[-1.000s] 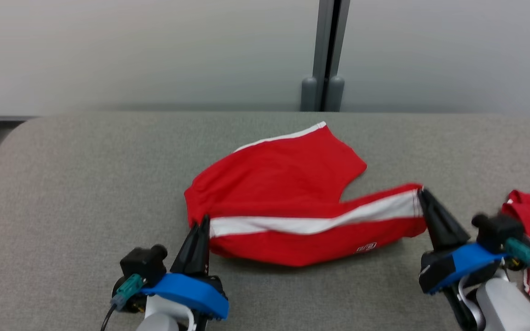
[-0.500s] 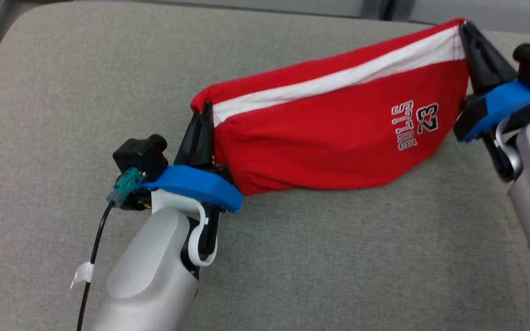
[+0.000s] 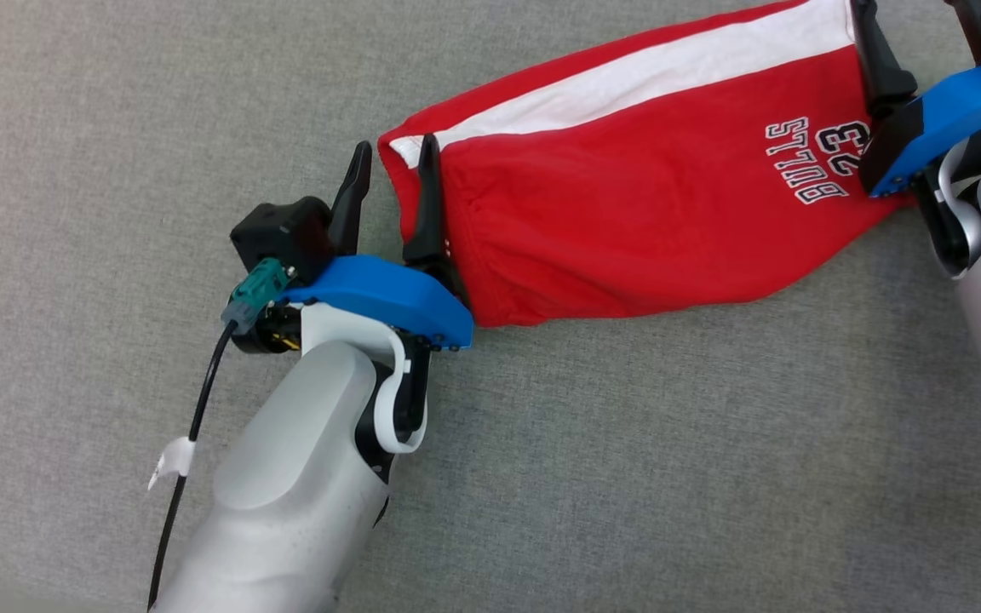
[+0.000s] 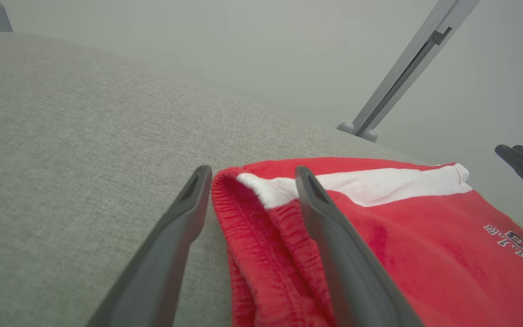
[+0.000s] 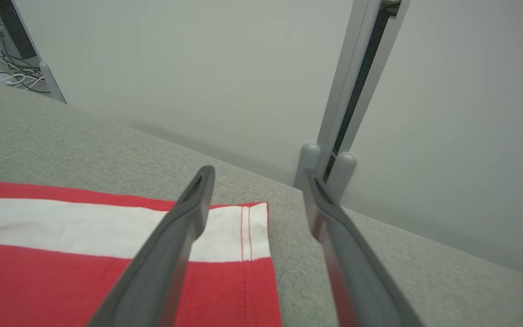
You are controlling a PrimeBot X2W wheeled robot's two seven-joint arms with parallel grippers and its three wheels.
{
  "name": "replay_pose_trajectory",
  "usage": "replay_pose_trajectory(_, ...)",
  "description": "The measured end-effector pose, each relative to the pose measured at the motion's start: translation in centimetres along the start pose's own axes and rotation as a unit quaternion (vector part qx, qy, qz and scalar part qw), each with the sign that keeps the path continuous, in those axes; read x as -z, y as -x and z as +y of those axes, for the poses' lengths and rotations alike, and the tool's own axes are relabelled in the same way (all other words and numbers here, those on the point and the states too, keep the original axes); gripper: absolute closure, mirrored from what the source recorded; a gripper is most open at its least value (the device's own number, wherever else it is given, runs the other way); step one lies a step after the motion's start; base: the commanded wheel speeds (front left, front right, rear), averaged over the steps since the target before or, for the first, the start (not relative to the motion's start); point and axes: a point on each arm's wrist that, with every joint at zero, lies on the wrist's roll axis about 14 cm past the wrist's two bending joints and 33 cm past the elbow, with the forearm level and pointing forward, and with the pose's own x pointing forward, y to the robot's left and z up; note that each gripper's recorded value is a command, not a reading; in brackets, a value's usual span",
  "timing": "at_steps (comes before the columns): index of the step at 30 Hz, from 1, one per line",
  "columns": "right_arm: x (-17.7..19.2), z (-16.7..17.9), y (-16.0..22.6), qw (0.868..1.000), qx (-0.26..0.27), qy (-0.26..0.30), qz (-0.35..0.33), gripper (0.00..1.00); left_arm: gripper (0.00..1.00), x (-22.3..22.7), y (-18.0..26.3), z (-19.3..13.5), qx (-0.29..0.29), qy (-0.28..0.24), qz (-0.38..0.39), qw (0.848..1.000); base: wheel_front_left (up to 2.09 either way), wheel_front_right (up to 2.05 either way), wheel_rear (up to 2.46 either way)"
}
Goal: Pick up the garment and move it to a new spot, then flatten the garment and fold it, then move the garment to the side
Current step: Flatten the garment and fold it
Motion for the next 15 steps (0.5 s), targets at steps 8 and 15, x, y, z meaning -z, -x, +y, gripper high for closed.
replay_pose_trajectory(8,5.8,0.7,4.0,0.994,-0.006,-0.027,0.109,0.0,0.0,1.4,1.8,0.4,-0.01,-0.01,0.012,1.0,0.0,0.0,0.0)
replay_pose_trajectory(15,7.5,1.5,6.0,0.981,-0.029,-0.031,0.187,1.0,0.0,1.1,2.8,0.1,-0.006,-0.016,0.005,1.0,0.0,0.0,0.0)
